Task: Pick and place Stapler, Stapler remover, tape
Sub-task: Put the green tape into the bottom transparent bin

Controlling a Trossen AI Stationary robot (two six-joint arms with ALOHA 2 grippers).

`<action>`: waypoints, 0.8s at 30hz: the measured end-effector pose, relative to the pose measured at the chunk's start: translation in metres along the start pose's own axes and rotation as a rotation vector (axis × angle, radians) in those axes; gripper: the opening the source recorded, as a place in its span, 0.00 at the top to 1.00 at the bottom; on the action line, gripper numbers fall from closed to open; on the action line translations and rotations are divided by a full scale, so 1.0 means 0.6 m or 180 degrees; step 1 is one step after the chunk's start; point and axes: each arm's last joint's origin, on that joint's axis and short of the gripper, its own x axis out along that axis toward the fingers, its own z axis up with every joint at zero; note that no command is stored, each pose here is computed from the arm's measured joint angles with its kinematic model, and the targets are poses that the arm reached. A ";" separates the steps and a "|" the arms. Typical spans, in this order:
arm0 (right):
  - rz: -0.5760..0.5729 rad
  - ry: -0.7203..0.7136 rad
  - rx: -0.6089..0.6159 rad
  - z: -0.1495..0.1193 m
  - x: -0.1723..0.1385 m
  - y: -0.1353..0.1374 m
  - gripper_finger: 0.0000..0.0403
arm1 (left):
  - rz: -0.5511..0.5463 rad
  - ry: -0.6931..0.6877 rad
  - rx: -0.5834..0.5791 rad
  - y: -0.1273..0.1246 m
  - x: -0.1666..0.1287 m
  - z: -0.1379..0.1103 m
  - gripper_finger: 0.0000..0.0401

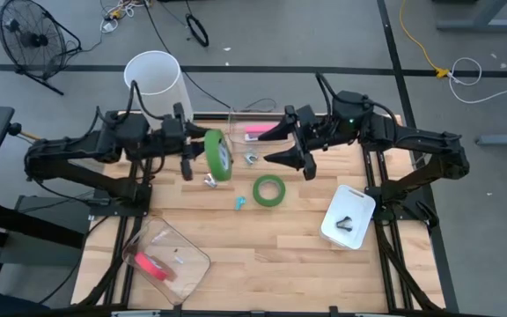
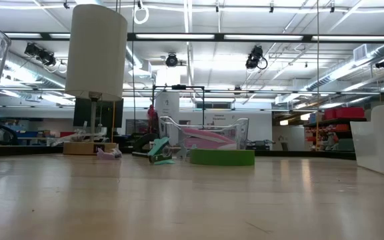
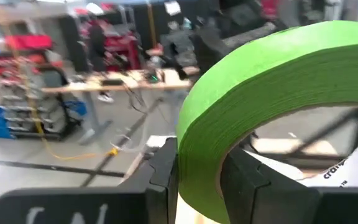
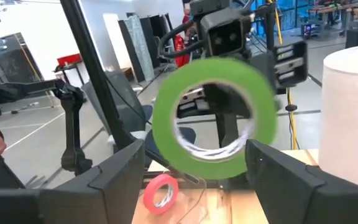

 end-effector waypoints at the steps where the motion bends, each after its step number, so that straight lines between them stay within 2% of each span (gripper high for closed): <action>1: -0.0002 -0.0002 0.0000 0.000 0.000 0.000 0.32 | -0.0089 0.0023 -0.0027 -0.001 -0.004 0.000 0.78; 8: -0.0088 0.0009 0.0009 -0.001 0.000 -0.002 0.32 | -0.0804 0.0412 0.0013 -0.021 -0.023 -0.018 0.78; 24: -0.0092 0.0038 0.0047 -0.003 0.000 -0.002 0.32 | -0.1685 0.1422 0.0407 -0.091 -0.064 -0.068 0.78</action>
